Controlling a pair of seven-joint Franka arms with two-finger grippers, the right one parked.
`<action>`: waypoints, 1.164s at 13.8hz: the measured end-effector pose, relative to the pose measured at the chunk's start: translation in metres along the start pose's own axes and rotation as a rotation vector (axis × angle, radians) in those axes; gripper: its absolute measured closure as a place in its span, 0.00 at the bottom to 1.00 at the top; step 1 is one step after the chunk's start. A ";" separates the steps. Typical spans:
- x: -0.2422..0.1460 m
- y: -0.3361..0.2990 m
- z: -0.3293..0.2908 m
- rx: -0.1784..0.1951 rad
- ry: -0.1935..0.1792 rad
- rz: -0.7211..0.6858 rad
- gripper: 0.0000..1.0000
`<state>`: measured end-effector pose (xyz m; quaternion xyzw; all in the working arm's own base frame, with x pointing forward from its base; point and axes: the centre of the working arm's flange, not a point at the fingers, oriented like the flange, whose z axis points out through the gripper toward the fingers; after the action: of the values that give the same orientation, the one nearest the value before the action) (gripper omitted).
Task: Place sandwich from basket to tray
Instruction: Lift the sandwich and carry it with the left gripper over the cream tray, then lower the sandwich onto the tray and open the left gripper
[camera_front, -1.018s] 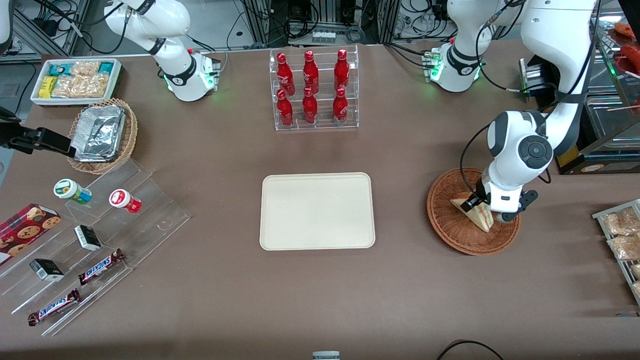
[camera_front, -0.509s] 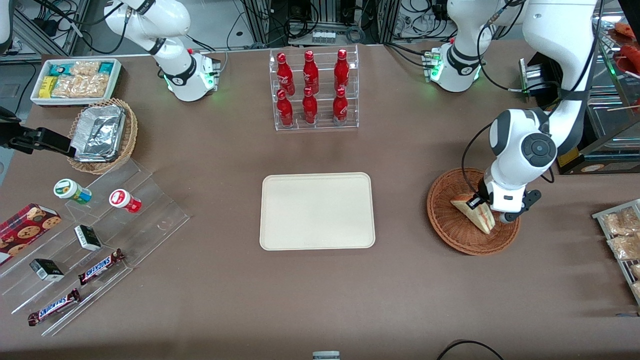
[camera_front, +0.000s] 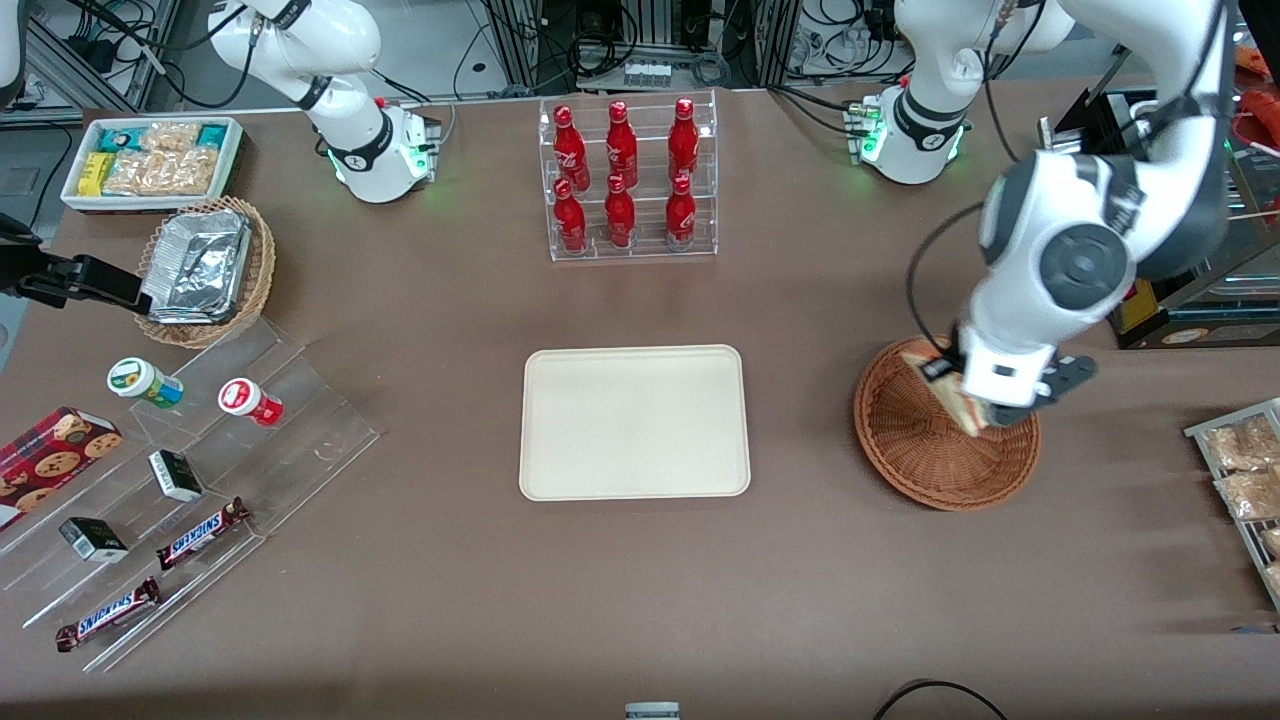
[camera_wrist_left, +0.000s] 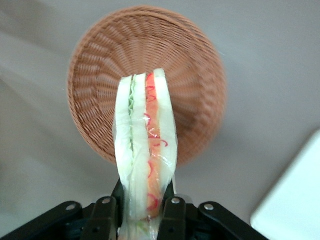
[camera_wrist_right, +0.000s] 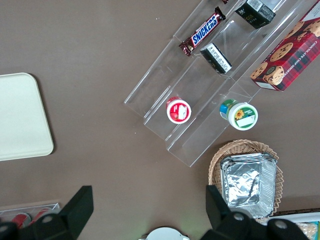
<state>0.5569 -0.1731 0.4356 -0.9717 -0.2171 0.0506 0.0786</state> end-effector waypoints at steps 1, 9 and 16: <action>-0.020 0.023 -0.014 -0.005 0.016 0.037 0.69; -0.151 0.198 -0.005 -0.100 0.071 0.314 0.68; -0.174 0.295 0.093 -0.215 0.124 0.392 0.68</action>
<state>0.5096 -0.4992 0.3035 -0.9993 -0.0230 -0.0182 -0.0236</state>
